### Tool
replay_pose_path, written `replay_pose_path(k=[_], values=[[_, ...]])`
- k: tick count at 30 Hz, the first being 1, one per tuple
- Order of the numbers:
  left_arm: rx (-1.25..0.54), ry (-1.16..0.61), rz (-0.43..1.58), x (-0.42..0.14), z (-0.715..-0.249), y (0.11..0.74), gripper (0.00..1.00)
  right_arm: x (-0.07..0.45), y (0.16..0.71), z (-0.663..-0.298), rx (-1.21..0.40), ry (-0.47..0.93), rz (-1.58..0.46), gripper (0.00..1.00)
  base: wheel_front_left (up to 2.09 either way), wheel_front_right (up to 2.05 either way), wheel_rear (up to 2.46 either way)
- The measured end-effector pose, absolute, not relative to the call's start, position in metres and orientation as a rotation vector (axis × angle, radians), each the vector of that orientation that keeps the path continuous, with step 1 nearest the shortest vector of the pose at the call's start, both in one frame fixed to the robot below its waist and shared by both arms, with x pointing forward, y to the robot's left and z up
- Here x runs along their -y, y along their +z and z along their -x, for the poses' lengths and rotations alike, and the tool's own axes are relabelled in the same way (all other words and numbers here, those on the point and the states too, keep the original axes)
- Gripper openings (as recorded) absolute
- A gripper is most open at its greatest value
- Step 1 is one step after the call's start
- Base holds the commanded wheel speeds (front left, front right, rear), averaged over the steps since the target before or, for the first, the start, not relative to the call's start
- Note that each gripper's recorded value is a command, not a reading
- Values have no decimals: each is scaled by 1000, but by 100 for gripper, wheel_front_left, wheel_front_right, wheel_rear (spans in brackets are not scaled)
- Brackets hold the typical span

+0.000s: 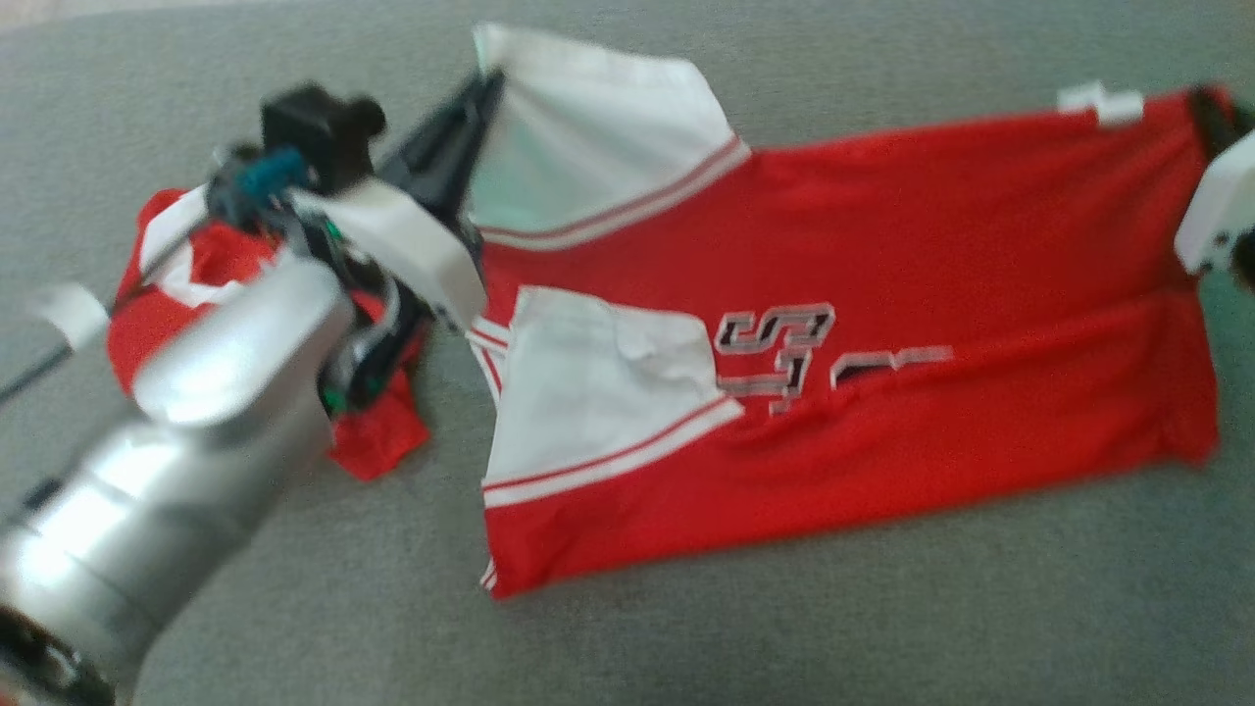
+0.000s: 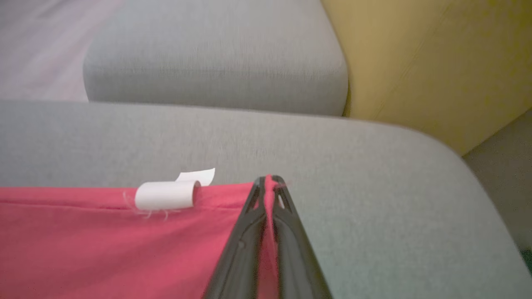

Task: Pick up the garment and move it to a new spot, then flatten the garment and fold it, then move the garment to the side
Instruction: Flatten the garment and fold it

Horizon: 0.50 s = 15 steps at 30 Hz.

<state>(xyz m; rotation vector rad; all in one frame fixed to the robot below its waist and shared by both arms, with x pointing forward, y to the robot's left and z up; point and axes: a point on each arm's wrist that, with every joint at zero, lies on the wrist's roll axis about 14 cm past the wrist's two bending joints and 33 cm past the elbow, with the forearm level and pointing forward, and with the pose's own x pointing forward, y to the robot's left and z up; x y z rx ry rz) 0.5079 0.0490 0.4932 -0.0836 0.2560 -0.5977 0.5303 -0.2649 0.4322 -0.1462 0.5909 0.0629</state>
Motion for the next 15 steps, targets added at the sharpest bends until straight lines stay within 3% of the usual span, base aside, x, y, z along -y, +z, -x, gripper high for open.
replay_pose_path(k=[10, 15], values=[[-32, -604, -93, -39, -560, 544, 0, 276, 500, -554, -262, 28, 100, 0, 0, 0, 0], [-30, -601, -88, -38, -558, 543, 0, 269, 505, -553, -227, 28, 40, 0, 0, 0, 0]])
